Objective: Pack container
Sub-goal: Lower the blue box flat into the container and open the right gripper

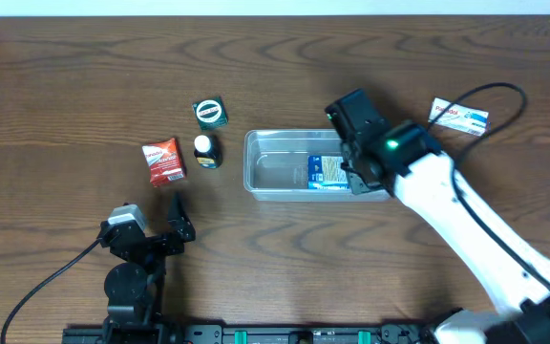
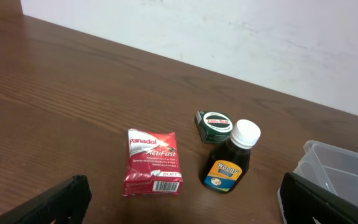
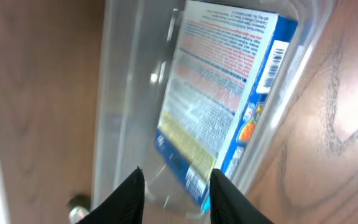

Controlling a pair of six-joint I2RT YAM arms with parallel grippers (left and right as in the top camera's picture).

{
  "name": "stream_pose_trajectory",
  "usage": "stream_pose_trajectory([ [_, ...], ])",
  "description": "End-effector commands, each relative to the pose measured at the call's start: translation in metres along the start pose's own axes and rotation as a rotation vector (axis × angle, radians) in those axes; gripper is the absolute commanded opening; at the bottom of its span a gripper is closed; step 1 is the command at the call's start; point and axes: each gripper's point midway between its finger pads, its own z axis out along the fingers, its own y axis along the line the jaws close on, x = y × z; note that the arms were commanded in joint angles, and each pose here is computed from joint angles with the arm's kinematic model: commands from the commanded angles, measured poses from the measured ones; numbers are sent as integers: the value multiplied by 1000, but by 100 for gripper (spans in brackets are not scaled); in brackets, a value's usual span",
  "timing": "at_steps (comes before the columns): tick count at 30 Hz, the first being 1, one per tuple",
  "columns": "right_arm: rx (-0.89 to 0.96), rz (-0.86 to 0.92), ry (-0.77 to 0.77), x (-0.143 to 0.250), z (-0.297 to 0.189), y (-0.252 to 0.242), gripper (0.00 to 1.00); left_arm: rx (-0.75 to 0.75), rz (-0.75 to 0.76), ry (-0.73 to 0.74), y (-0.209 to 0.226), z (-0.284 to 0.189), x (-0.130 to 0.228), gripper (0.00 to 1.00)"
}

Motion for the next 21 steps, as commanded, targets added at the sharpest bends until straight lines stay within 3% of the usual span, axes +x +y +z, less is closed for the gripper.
stream_pose_trajectory([
  [1, -57, -64, 3, -4, -19, 5, 31, -17, 21, 41, 5, 1, 14, 98],
  [4, -81, -189, -36, -10, -24, 8, 31, -17, 21, 41, 5, 1, 14, 98],
  [6, -85, -405, -86, -17, -24, 11, 37, -17, 21, 42, 5, 1, 14, 98],
  [7, -88, -580, -96, -16, -24, 14, 47, -17, 21, 42, 5, 1, 14, 98],
  [8, -99, -759, -92, -13, -25, 17, 64, -17, 21, 42, 5, 1, 14, 98],
  [9, -120, -906, -65, -5, -25, 20, 71, -17, 21, 42, 5, 1, 14, 98],
  [15, -221, -1364, 71, 28, -28, 21, 78, -17, 21, 42, 5, 1, 14, 98],
  [21, -165, -1472, 90, 25, -20, 9, 77, -17, 21, 42, 5, 1, 14, 98],
])
